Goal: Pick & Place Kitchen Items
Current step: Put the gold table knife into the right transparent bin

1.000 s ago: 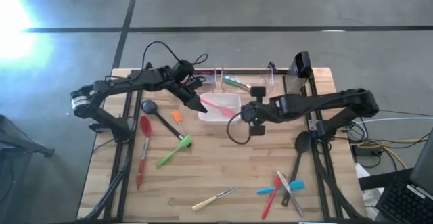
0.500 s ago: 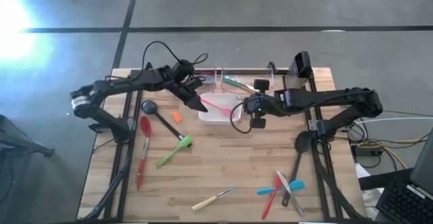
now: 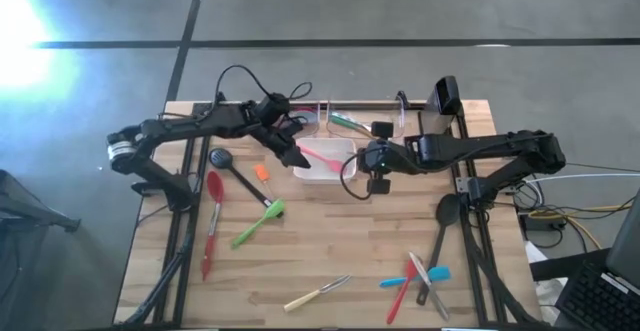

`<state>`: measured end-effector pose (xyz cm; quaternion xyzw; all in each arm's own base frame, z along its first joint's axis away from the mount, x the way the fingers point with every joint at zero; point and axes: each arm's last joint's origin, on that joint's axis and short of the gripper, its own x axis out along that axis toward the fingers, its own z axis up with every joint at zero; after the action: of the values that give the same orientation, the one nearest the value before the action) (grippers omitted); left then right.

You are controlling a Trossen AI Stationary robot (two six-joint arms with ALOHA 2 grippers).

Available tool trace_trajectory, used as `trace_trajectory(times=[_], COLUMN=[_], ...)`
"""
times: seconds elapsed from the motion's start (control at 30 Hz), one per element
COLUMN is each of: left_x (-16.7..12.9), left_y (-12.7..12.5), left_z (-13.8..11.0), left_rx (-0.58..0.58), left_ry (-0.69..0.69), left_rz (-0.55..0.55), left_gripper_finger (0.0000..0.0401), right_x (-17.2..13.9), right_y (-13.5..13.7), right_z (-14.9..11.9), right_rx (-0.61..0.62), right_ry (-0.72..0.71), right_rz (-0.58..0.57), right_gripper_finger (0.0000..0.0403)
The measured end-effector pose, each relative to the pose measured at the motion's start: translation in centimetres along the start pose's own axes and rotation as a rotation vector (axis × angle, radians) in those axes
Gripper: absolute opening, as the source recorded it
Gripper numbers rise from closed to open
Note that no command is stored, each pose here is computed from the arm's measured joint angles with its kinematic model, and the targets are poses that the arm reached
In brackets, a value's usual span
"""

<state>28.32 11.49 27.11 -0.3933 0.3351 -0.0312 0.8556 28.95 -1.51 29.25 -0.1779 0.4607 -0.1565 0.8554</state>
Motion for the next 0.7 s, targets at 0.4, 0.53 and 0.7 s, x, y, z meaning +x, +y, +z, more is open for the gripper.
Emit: trace_trajectory(times=[0.4, 0.53, 0.7], left_x=[5.7, 7.0, 7.9], left_y=[2.4, 3.3, 3.5], left_z=[1.9, 2.2, 2.5], left_rx=[0.155, 0.202, 0.282], left_ry=[-0.090, -0.107, -0.124], left_rz=[-0.048, -0.060, -0.010], left_gripper_finger=[0.0179, 0.0179, 0.0179], right_x=[0.8, 0.8, 0.8], right_y=[0.6, 0.6, 0.6], right_z=[-1.0, -0.9, -0.7], right_rx=[-0.005, -0.008, -0.009], right_ry=[0.035, 0.030, 0.011], right_rz=[0.007, 0.016, 0.028], right_gripper_finger=[0.0007, 0.0007, 0.0007])
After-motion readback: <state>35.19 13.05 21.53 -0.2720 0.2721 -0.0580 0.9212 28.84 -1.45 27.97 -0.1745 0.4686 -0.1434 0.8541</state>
